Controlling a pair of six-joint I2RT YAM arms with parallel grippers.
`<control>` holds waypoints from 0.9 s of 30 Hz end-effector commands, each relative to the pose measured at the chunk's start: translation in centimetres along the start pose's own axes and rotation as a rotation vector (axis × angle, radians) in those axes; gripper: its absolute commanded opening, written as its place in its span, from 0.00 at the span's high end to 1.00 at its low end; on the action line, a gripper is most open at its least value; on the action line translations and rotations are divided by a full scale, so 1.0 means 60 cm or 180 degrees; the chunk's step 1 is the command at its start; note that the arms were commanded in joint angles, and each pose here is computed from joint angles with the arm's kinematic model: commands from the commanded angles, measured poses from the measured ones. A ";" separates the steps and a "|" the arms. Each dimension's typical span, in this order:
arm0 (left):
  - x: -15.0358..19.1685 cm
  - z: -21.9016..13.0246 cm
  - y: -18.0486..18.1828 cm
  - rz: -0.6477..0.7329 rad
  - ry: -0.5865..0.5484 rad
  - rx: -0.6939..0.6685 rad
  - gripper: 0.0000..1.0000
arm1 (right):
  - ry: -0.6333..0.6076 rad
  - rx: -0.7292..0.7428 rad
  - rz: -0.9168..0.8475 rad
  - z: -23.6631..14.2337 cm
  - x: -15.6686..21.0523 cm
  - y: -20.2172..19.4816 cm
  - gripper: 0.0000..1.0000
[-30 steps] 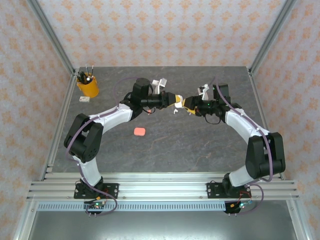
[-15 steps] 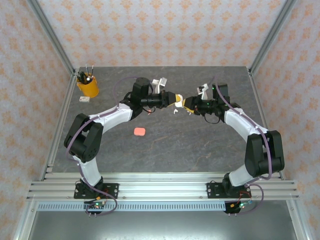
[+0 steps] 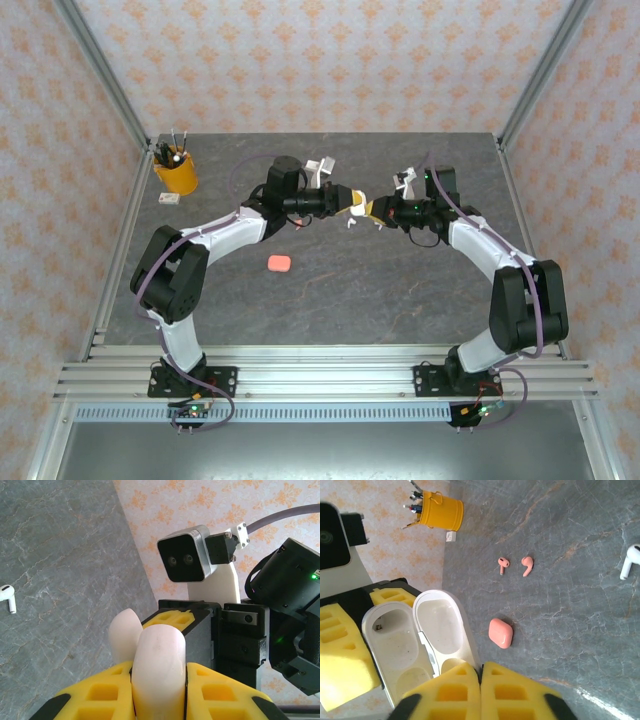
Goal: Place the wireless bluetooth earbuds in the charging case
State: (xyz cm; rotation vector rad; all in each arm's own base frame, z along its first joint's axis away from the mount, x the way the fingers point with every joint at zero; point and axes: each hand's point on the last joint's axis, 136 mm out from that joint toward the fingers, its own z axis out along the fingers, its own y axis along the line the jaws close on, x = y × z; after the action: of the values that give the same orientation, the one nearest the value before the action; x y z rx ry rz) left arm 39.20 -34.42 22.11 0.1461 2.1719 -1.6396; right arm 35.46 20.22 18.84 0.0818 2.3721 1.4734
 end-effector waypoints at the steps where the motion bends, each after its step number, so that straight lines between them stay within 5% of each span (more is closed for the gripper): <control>1: -0.001 0.010 -0.035 0.0149 0.0050 0.0174 1.00 | -0.0063 -0.0066 -0.0143 -0.002 -0.016 0.016 1.00; 5: -0.002 0.010 -0.028 0.0135 0.0027 0.0113 0.95 | -0.0088 -0.0038 -0.0141 -0.004 -0.018 0.017 1.00; 11: -0.010 0.005 -0.016 0.0145 -0.0066 -0.0041 0.57 | -0.0130 0.0143 -0.0148 -0.010 -0.021 0.009 1.00; 19: -0.051 -0.054 -0.017 0.0332 -0.0191 -0.0317 0.21 | -0.0075 0.0420 -0.0222 -0.009 -0.025 -0.012 1.00; 27: -0.043 -0.108 -0.018 0.0698 0.0508 -0.0674 0.10 | 0.0335 0.0620 -0.0819 0.025 -0.033 -0.007 1.00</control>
State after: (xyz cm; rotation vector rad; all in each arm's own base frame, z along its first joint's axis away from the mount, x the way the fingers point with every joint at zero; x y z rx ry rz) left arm 42.57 -28.85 25.20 0.2517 2.2451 -1.3372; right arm 37.99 20.35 18.47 -0.0883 2.4748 1.2213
